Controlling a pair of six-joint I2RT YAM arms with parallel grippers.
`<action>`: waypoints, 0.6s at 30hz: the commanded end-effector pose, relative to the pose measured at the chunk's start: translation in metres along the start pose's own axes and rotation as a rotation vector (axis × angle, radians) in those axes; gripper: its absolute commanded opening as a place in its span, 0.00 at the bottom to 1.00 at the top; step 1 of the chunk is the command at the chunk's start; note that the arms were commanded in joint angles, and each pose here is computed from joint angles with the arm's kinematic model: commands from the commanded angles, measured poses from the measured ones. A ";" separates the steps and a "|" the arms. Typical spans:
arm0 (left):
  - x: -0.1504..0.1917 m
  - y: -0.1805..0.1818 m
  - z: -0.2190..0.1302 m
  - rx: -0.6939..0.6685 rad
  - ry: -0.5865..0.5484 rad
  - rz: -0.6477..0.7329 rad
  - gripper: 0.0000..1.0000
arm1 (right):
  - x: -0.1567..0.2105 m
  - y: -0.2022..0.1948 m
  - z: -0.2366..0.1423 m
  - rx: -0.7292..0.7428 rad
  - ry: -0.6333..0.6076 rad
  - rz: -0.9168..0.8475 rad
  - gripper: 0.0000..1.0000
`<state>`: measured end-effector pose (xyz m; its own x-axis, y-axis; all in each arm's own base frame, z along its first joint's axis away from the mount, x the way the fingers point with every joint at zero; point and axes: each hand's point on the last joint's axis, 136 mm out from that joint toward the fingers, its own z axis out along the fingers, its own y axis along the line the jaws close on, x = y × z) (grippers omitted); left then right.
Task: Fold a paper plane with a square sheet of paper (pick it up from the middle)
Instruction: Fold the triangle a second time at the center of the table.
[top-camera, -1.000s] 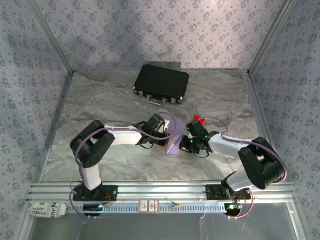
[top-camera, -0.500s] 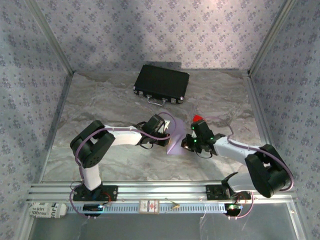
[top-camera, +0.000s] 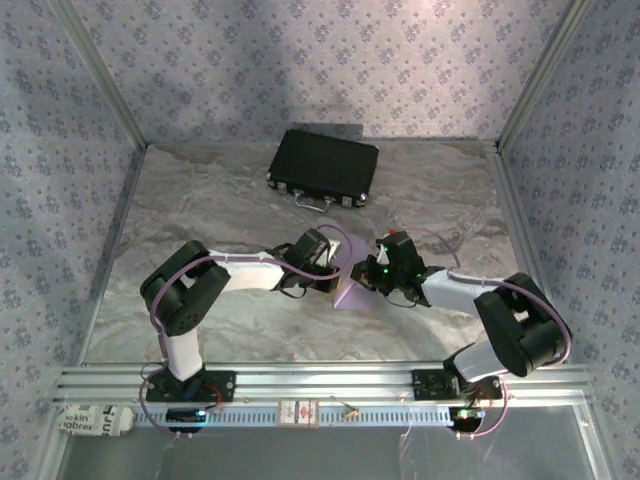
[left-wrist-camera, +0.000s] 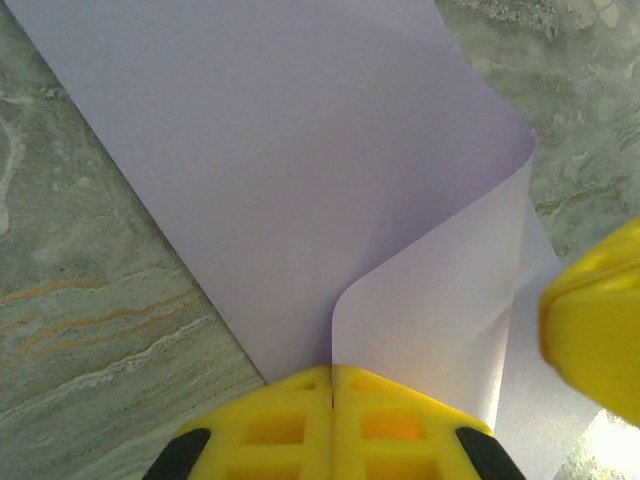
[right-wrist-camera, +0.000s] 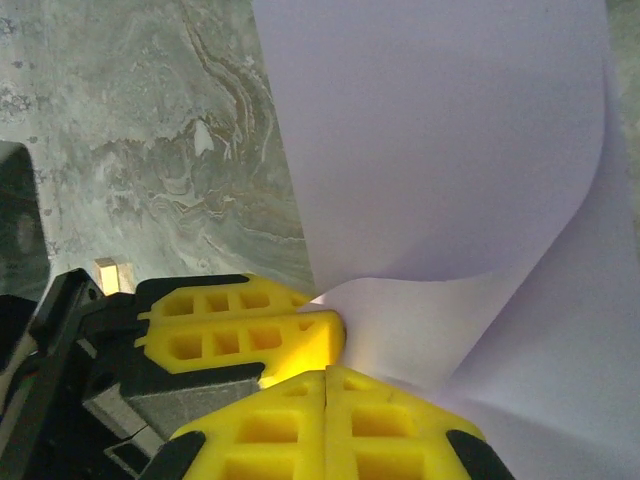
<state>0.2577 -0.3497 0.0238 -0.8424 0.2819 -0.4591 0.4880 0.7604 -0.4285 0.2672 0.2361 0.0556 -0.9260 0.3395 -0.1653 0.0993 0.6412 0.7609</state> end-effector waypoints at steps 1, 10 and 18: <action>0.014 0.011 0.003 -0.034 0.042 -0.017 0.01 | -0.005 0.016 0.006 -0.048 0.004 0.003 0.00; 0.015 0.012 0.003 -0.037 0.048 -0.017 0.02 | 0.001 -0.002 0.015 -0.021 0.025 0.025 0.00; 0.018 0.013 0.004 -0.041 0.059 -0.018 0.01 | 0.011 -0.032 0.016 0.036 0.032 0.071 0.00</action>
<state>0.2576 -0.3496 0.0238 -0.8424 0.2824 -0.4590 0.4882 0.7604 -0.4282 0.2649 0.2368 0.0309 -0.9303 0.3467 -0.1201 0.1397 0.6374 0.7578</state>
